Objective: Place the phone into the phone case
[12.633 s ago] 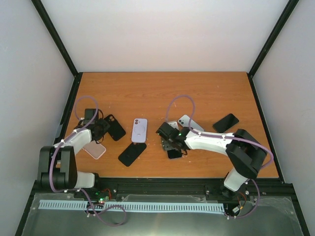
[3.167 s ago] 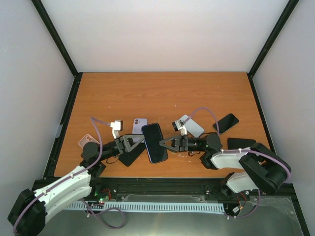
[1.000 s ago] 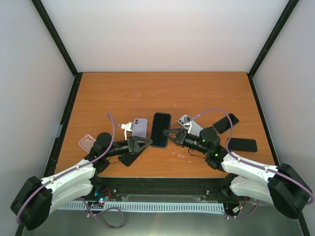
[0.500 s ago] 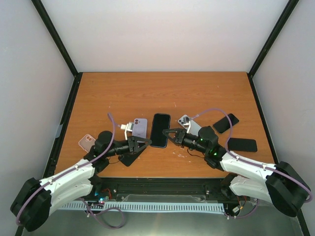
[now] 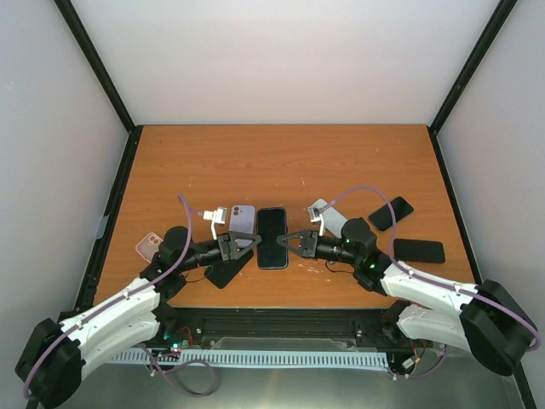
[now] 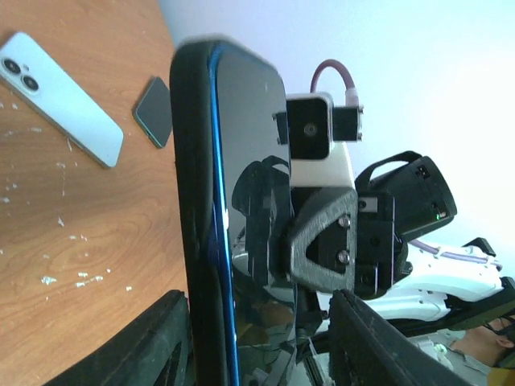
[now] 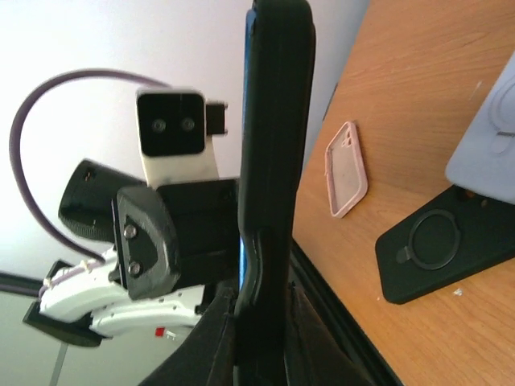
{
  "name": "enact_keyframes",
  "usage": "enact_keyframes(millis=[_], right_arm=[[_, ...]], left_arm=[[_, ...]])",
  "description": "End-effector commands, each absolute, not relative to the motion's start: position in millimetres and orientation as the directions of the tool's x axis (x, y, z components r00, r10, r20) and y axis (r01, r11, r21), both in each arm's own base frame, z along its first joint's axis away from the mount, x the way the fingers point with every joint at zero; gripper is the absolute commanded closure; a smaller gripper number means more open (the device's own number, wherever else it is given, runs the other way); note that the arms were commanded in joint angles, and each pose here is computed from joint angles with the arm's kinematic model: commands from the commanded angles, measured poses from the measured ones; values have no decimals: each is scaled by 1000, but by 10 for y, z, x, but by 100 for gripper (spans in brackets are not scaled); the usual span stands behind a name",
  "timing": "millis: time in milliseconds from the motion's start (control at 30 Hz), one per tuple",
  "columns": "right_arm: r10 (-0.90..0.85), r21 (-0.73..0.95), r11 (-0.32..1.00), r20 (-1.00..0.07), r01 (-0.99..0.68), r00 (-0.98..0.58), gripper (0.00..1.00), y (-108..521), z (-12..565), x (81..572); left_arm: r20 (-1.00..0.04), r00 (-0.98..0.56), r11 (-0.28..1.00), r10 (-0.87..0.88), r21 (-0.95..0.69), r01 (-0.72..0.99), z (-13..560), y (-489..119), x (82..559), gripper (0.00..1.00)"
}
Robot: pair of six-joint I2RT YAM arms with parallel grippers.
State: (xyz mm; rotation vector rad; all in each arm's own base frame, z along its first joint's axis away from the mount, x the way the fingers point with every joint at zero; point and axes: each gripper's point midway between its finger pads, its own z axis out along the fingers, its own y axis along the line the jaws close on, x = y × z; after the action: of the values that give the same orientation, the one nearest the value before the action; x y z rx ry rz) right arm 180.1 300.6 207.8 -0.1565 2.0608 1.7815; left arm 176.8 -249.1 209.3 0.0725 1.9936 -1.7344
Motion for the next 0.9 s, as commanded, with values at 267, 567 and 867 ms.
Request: enact_keyframes(millis=[267, 567, 867], right_arm=[[62, 862, 28, -507, -506, -860, 87, 3097, 2506, 1511], [128, 847, 129, -530, -516, -838, 66, 3008, 2537, 1633], [226, 845, 182, -533, -503, -815, 58, 2909, 2665, 1776]], left_arm=[[-520, -794, 217, -313, -854, 474, 2491, -2566, 2015, 83], [-540, -793, 200, -281, -841, 502, 2503, -2580, 1939, 100], [-571, -799, 103, -189, -820, 563, 2581, -2639, 1706, 100]])
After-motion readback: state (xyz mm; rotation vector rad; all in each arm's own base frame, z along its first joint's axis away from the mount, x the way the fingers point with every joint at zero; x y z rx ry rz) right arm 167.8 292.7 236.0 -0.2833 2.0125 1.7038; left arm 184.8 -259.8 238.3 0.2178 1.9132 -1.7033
